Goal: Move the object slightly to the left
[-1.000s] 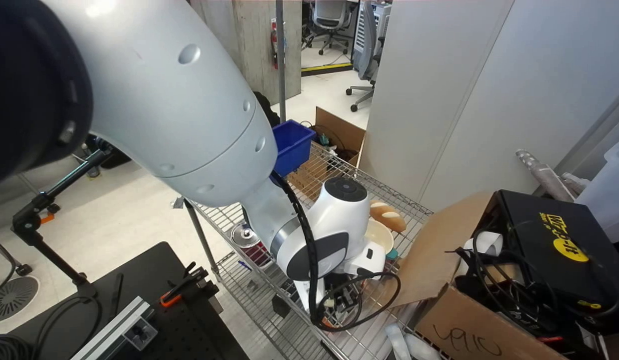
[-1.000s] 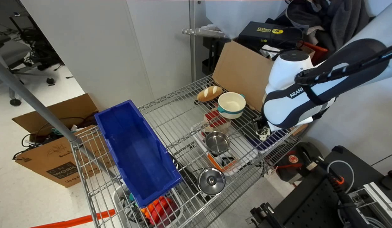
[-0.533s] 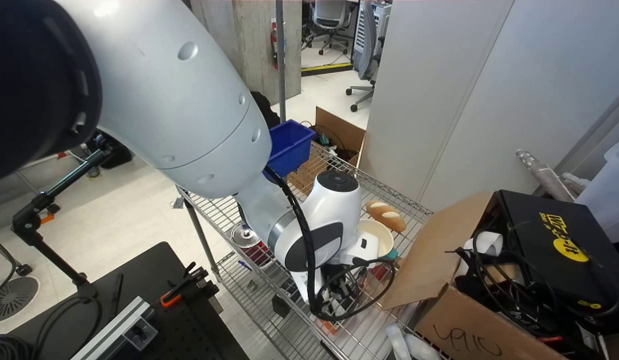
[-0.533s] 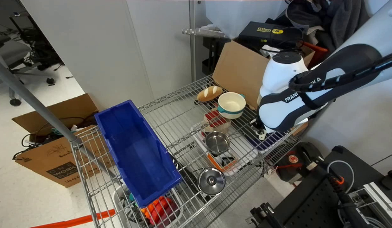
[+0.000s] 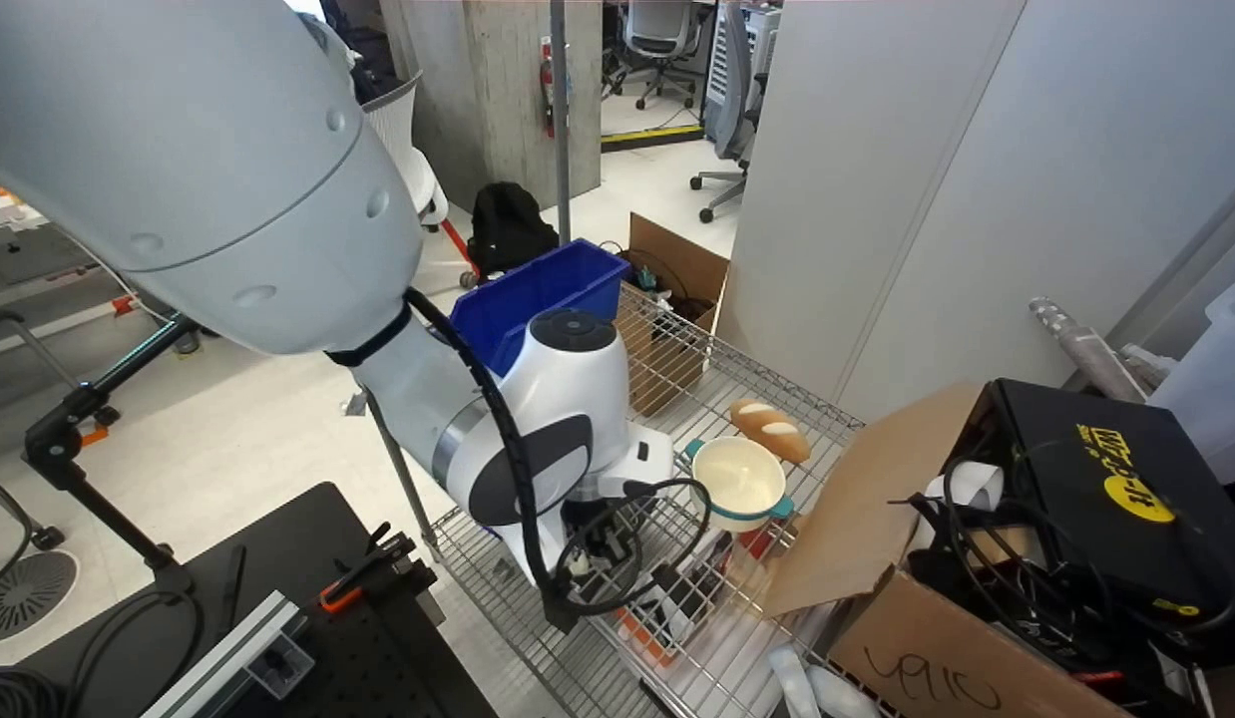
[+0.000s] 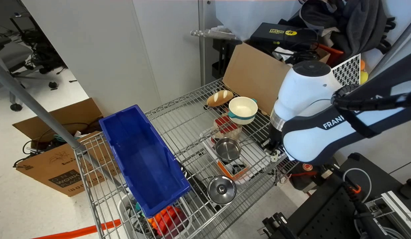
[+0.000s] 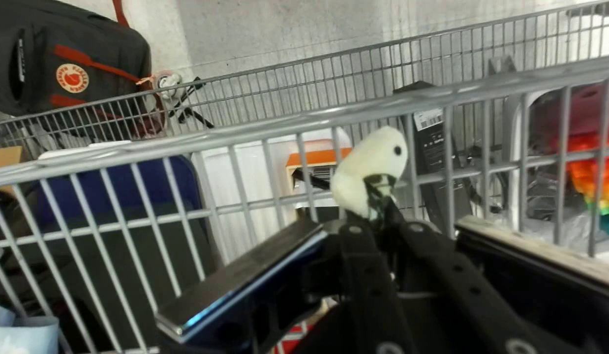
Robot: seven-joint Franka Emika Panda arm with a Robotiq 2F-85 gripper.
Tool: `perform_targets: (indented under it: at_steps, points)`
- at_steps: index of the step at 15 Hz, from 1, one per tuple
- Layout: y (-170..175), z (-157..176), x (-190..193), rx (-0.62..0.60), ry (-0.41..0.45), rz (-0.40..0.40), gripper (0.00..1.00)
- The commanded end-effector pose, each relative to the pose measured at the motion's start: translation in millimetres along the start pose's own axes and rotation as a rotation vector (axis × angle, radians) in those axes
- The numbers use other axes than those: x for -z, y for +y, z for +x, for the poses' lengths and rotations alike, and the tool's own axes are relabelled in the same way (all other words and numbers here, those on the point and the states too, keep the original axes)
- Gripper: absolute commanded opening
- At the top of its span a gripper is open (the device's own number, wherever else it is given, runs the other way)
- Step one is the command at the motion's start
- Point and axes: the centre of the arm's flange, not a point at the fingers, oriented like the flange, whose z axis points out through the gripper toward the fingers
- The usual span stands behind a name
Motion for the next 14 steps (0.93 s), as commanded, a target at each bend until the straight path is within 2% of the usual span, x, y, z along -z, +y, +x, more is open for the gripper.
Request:
perform_targets:
  at_steps: [1, 5, 9, 14]
  points:
    - [-31.4, -23.8, 13.4, 0.068, 0.050, 0.064, 0.02]
    - [-64.9, -1.6, 18.2, 0.084, 0.120, 0.138, 0.02]
    - [-85.9, 16.7, 6.0, 0.066, 0.077, 0.105, 0.02]
    - [-86.7, 21.2, -7.6, 0.054, 0.010, 0.099, 0.02]
